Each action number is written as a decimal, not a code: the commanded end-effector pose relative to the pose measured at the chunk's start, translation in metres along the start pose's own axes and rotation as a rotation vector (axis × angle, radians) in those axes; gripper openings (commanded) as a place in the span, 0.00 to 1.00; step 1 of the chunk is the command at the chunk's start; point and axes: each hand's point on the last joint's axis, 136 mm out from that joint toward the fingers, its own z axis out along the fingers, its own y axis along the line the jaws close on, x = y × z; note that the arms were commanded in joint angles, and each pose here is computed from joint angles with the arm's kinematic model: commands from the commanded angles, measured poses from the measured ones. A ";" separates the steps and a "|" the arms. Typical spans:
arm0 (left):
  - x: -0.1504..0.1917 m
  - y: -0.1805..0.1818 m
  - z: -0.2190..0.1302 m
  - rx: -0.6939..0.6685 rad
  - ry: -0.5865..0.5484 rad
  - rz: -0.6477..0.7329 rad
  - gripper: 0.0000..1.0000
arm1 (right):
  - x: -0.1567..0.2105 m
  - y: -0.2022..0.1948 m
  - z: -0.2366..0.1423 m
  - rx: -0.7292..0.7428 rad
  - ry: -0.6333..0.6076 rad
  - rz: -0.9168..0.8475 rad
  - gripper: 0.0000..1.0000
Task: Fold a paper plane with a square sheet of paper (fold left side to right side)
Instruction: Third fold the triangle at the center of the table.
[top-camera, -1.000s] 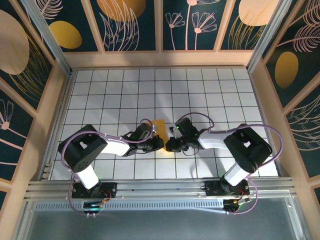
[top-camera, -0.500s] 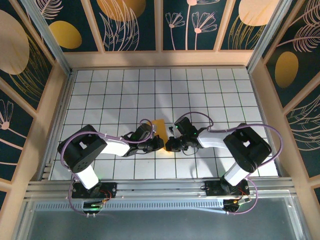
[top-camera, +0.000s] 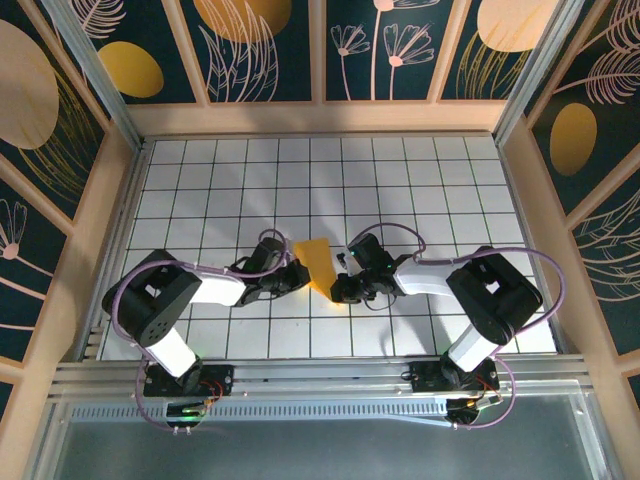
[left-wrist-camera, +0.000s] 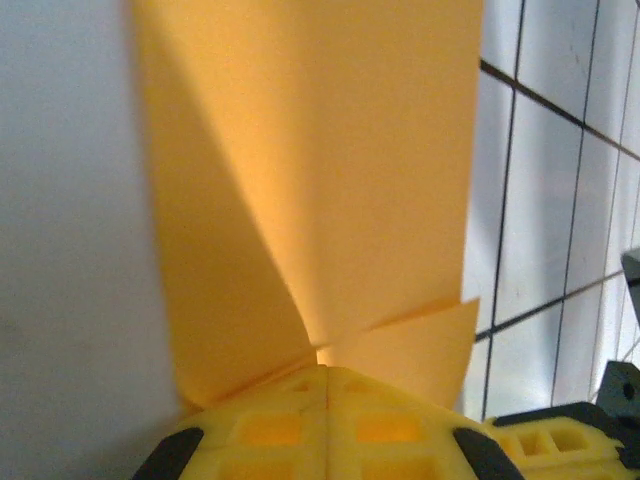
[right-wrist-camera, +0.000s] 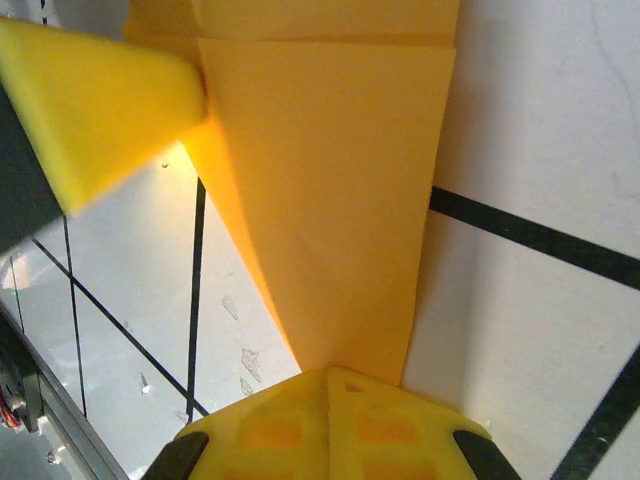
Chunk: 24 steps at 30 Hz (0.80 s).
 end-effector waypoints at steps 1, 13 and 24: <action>-0.006 0.057 -0.010 -0.195 -0.041 -0.003 0.07 | 0.047 -0.072 0.006 0.289 0.122 0.083 0.00; -0.029 0.050 -0.032 -0.165 -0.102 0.026 0.05 | 0.043 -0.065 0.006 0.261 0.111 0.082 0.00; -0.002 -0.029 -0.029 0.059 -0.028 0.144 0.00 | 0.039 -0.062 0.008 0.249 0.099 0.087 0.00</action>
